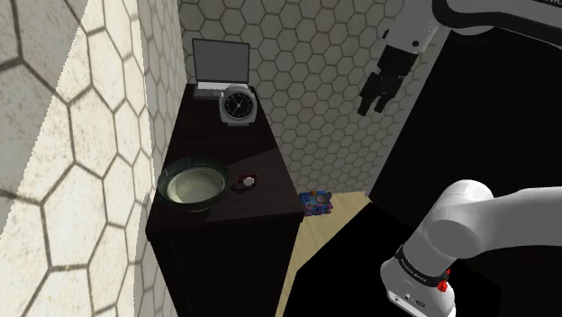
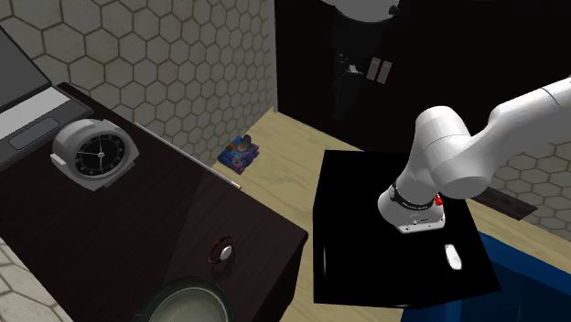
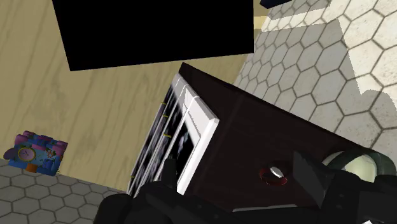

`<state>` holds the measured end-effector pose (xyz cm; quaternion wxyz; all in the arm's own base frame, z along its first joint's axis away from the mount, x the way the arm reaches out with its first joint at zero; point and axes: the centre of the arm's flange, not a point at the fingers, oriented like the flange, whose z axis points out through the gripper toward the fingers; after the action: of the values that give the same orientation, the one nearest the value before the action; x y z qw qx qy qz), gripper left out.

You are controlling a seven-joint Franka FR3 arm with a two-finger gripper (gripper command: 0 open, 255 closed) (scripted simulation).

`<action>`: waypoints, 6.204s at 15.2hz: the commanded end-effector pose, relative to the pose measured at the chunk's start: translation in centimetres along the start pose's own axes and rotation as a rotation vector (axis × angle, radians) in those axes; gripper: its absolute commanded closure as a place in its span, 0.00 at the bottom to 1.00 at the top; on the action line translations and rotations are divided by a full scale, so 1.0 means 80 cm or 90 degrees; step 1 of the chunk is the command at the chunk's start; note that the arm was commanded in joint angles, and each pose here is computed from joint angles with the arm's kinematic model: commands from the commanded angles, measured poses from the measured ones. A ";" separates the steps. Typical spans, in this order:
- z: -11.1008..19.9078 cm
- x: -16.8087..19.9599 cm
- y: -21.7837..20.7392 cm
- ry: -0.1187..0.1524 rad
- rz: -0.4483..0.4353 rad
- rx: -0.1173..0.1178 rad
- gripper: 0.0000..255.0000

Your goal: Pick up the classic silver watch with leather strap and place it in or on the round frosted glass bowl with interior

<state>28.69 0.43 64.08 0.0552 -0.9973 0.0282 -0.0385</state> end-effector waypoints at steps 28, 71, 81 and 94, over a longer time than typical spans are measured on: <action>0.306 0.234 -0.228 -0.003 -0.457 -0.067 0.00; 0.358 0.269 -0.297 -0.004 -0.562 -0.082 1.00; 0.292 0.274 -0.305 -0.004 -0.562 -0.082 1.00; 0.216 0.281 -0.330 -0.004 -0.562 -0.082 1.00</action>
<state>53.70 26.32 51.30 -0.0285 -0.9155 -0.3978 -0.0539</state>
